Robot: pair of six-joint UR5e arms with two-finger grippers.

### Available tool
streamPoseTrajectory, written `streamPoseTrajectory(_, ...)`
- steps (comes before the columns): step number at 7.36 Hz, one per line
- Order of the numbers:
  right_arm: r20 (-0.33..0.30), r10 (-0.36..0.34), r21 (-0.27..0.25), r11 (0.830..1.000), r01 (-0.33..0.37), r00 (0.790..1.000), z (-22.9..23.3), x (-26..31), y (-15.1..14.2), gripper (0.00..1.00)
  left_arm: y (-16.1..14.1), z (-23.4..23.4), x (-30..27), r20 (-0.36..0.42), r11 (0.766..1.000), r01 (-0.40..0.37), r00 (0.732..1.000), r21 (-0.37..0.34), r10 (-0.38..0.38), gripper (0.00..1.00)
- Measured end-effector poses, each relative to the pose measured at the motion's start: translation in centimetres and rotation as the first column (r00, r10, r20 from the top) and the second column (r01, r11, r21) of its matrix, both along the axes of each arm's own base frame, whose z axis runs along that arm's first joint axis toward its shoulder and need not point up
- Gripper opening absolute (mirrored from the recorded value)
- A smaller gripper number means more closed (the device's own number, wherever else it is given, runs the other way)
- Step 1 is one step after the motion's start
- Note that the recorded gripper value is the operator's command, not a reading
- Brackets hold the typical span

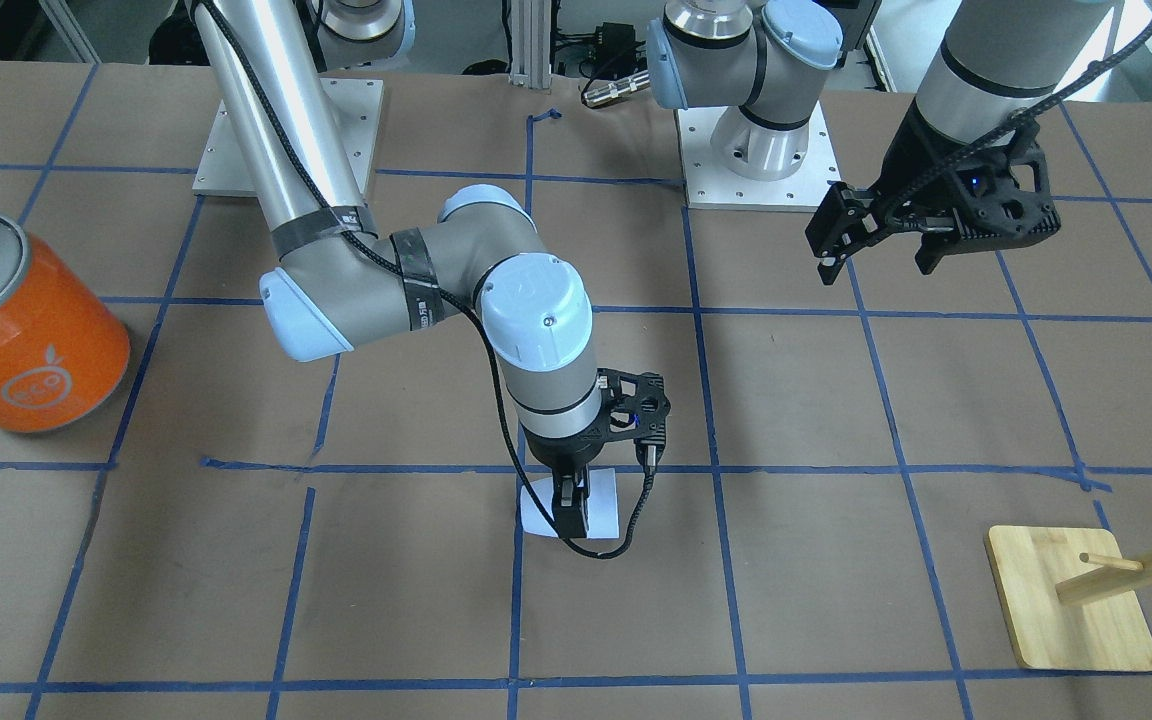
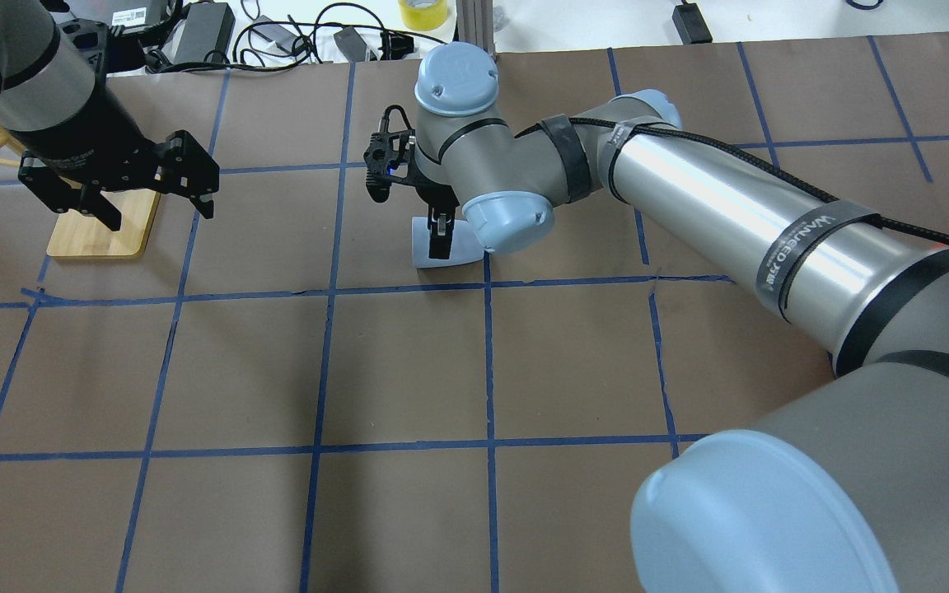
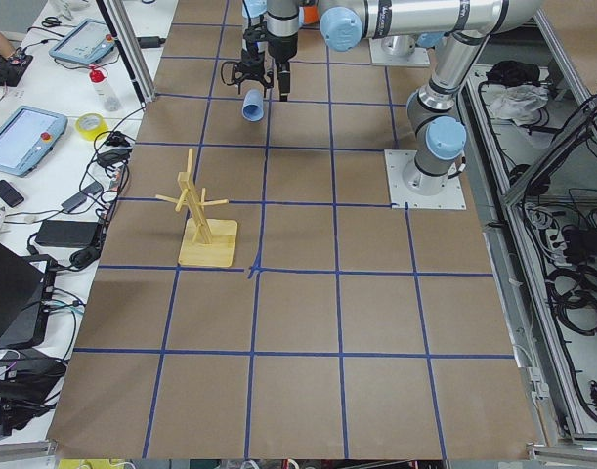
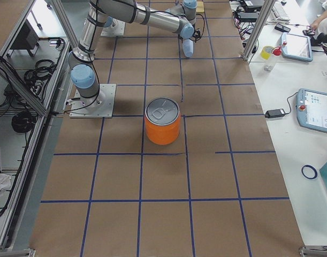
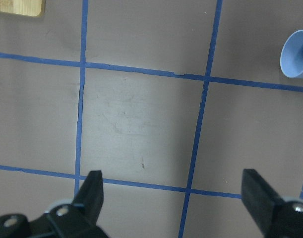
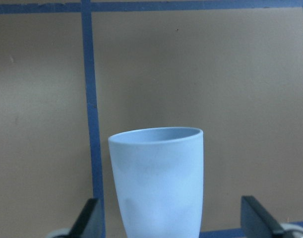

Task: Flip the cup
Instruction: 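Lower the cup and lay it on its side with the right gripper, then open the right gripper and raise it away from the lying cup, then reach the left gripper to the lying cup and grasp its closed end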

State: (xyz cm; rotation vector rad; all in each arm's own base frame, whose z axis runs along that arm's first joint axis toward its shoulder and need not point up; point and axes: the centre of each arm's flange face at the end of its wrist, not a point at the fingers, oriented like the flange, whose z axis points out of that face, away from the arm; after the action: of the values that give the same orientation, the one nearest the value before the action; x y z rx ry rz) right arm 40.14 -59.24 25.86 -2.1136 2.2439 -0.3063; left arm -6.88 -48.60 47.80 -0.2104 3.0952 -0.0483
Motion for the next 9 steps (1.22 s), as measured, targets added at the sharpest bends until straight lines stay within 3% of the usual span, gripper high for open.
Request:
streamPoseTrajectory(1, 0.003, -0.055, 0.005, 0.998, 0.055, 0.998, 1.5, -2.0, -0.7, 1.0, -0.1, -0.1, 0.0, -0.005, 1.0, -0.005, 1.0, 0.0, 0.005, 1.0)
streamPoseTrajectory(2, 0.003, -0.157, 0.027, 0.987, 0.156, 0.988, 3.9, -4.9, -1.3, 1.0, -0.4, -0.3, 0.0, -0.009, 1.0, -0.008, 1.0, -0.002, 0.008, 1.0)
streamPoseTrajectory(3, -0.013, -0.284, 0.076, 0.956, 0.284, 0.959, 7.4, -8.1, -0.8, 1.0, -0.6, -0.5, -0.1, -0.02, 1.0, -0.012, 1.0, -0.004, 0.012, 1.0)
streamPoseTrajectory(5, -0.097, -0.492, 0.18, 0.846, 0.502, 0.865, 16.8, -14.4, 4.1, 1.0, -1.8, -2.1, -0.6, -0.094, 1.0, -0.014, 0.995, 0.007, 0.014, 1.0)
streamPoseTrajectory(6, -0.102, -0.578, 0.179, 0.79, 0.587, 0.809, 21.7, -17.3, 7.0, 1.0, -3.3, -4.1, -0.8, -0.119, 1.0, -0.018, 0.993, 0.005, 0.018, 1.0)
streamPoseTrajectory(7, -0.082, -0.683, 0.16, 0.71, 0.686, 0.726, 25.5, -20.0, 9.1, 1.0, -5.1, -6.7, -1.4, -0.147, 1.0, -0.02, 0.989, -0.017, 0.017, 1.0)
streamPoseTrajectory(9, -0.046, -0.844, 0.148, 0.524, 0.839, 0.535, 28.4, -23.7, 10.0, 1.0, -8.4, -12.3, -3.4, -0.237, 0.998, -0.01, 0.971, -0.057, -0.004, 1.0)
